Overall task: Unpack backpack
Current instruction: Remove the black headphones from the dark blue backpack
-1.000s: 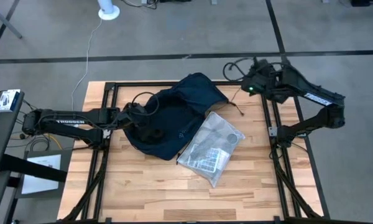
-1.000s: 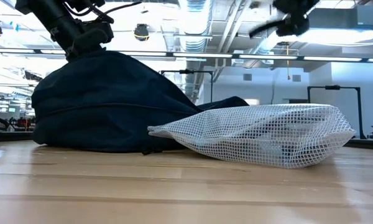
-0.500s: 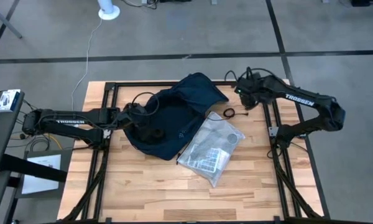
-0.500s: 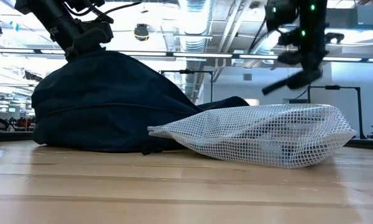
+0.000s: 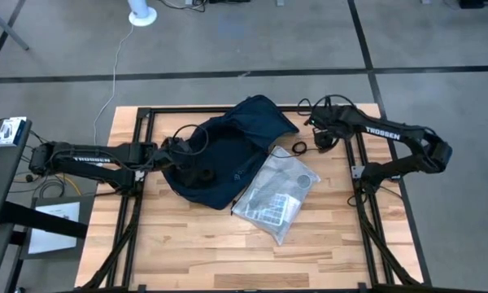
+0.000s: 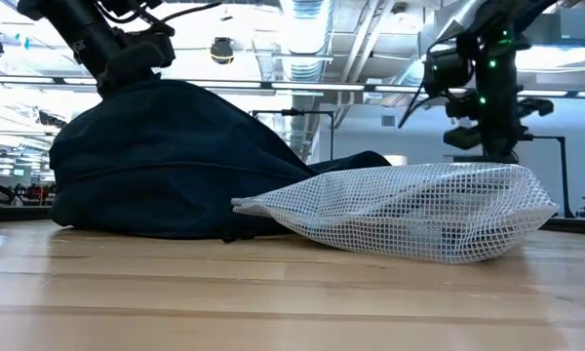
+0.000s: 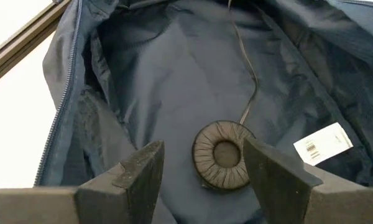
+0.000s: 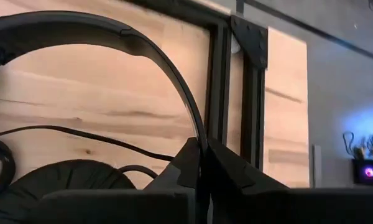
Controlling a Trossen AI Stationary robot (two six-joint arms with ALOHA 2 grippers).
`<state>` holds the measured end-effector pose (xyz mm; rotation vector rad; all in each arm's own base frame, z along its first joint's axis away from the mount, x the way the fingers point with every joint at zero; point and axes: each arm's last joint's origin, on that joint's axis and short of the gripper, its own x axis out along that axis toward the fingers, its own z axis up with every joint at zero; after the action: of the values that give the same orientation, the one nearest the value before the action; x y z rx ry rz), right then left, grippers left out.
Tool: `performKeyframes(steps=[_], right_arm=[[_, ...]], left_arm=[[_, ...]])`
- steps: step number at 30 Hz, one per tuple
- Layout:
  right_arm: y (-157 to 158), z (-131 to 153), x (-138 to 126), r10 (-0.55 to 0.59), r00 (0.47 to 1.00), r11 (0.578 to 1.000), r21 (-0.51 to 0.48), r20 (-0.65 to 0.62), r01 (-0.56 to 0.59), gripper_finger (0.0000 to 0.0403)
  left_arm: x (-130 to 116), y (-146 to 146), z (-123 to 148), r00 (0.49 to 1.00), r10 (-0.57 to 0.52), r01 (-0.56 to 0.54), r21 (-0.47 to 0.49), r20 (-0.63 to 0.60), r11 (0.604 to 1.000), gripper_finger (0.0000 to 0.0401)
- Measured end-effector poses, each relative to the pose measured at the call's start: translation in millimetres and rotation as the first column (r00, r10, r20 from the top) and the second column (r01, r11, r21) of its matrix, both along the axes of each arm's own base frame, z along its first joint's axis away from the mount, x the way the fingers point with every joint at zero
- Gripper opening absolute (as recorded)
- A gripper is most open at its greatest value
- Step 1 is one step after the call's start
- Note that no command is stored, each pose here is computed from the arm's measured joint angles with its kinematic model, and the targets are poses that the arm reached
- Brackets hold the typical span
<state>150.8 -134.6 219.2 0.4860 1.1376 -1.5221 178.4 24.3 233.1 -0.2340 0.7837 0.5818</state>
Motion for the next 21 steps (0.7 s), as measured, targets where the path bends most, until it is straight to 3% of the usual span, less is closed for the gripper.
performKeyframes(steps=[6, 13, 17, 21], right_arm=[[0, -22, -4, -0.023, 0.998, 0.999, 0.035, 0.063, 0.021, 0.0037], [1, -24, -6, -0.011, 0.999, 0.999, 0.051, 0.046, 0.009, 0.0127], [-3, -2, 7, 0.093, 0.990, 0.992, 0.071, 0.107, -0.101, 0.0169], [-2, 40, 31, 0.256, 0.942, 0.965, 0.000, 0.218, -0.262, 0.0188]], left_arm=[[1, 0, 1, 1.000, 0.000, 0.000, 0.002, 0.008, 1.000, 0.0207], [0, 0, 0, 1.000, 0.008, -0.008, -0.005, 0.009, 1.000, 0.0207], [0, 0, 0, 1.000, 0.008, -0.008, -0.005, 0.009, 1.000, 0.0207], [1, 0, 1, 1.000, 0.008, -0.008, -0.005, 0.013, 1.000, 0.0207]])
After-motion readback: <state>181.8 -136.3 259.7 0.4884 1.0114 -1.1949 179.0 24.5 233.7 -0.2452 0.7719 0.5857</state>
